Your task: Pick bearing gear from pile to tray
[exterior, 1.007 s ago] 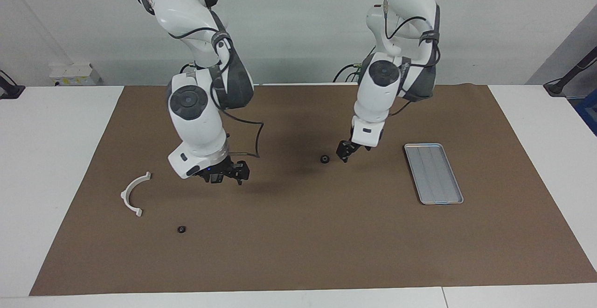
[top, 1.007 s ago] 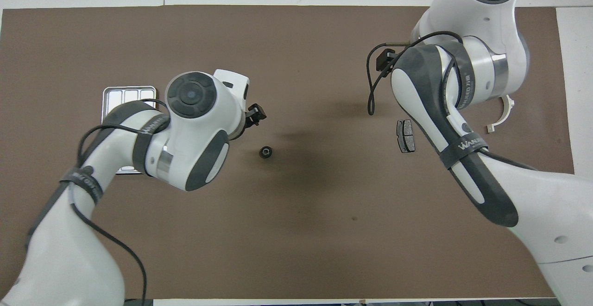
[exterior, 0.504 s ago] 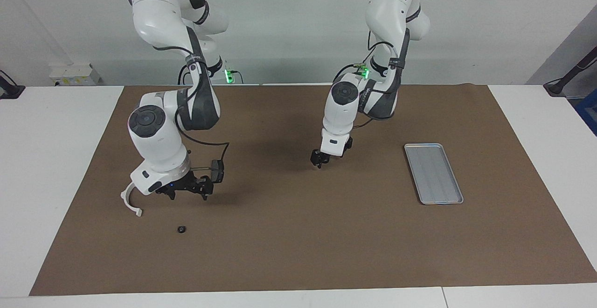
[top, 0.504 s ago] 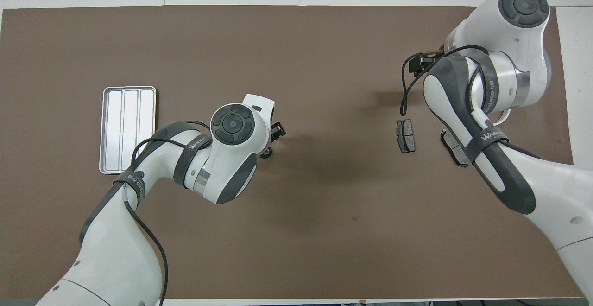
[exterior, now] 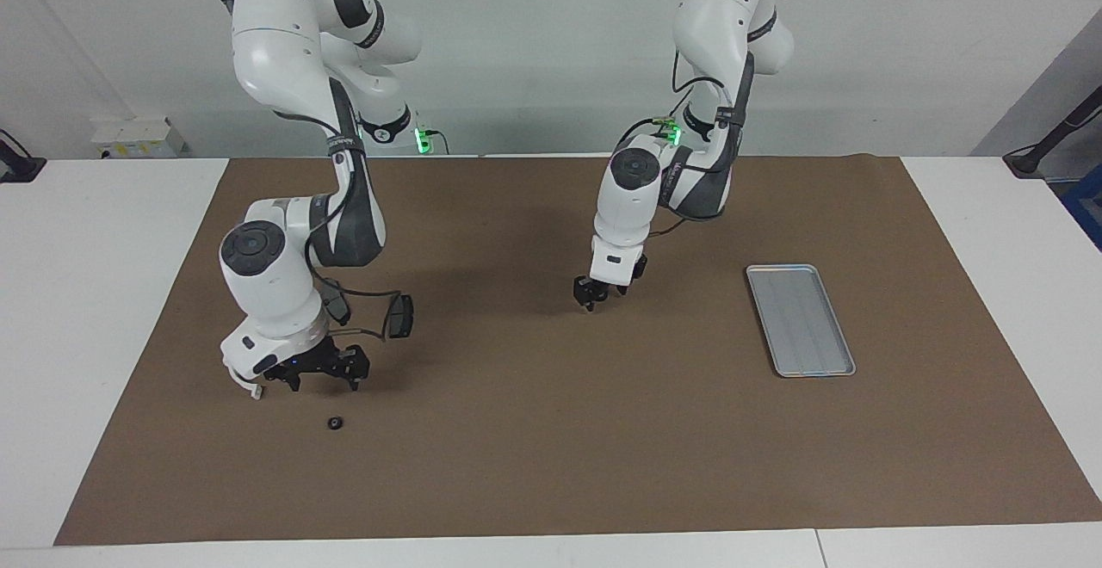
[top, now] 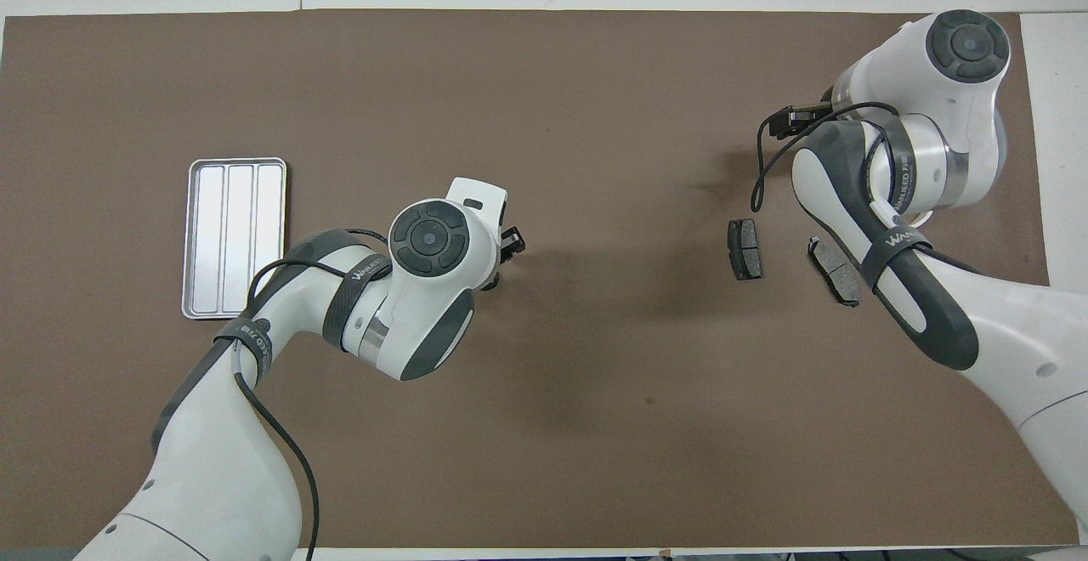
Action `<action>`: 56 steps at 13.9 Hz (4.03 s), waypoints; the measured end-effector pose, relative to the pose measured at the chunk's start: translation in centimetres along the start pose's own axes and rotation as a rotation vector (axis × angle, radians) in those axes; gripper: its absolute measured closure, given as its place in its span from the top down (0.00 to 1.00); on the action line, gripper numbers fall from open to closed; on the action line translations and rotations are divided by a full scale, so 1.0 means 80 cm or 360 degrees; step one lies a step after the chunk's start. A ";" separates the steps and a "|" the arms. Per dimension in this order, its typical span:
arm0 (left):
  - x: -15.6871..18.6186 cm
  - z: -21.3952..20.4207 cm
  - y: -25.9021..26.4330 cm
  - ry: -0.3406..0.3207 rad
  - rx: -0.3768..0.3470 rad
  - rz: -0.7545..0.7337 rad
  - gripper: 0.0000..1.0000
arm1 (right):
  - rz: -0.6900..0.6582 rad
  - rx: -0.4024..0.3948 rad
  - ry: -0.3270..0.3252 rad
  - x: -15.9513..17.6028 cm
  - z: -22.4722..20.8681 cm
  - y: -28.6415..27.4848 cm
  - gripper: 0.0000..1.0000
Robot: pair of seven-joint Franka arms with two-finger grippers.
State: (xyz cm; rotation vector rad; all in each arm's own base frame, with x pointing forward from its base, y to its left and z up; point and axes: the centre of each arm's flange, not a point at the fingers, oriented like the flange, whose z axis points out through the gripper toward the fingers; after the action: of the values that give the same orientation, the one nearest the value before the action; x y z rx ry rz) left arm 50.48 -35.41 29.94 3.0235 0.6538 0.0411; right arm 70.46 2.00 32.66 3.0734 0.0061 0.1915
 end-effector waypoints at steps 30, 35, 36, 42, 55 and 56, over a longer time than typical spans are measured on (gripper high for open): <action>0.248 -0.104 -0.378 -0.0096 0.0092 0.0558 0.34 | 0.0184 0.0024 -0.0028 0.042 0.055 -0.002 0.70; 0.230 -0.051 -0.380 -0.0118 0.0094 0.0594 0.34 | 0.0185 0.0024 -0.0024 0.045 0.057 -0.002 0.60; 0.230 -0.047 -0.381 -0.0120 0.0094 0.0598 0.34 | 0.0186 0.0024 -0.0024 0.045 0.058 -0.002 0.60; 0.232 -0.028 -0.389 -0.0145 0.0101 0.0591 0.34 | 0.0191 0.0031 -0.0019 0.048 0.057 -0.002 0.40; 0.228 -0.018 -0.392 -0.0130 0.0098 0.0567 0.34 | 0.0196 0.0020 -0.0122 0.044 0.053 -0.003 0.24; 0.228 -0.018 -0.392 -0.0130 0.0098 0.0564 0.34 | 0.0210 0.0016 -0.0161 0.044 0.046 -0.007 0.24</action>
State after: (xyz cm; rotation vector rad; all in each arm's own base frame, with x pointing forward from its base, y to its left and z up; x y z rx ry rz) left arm 54.11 0.76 30.05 3.1384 0.1099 -0.0907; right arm 74.40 2.32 29.44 3.0908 -0.2011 0.0422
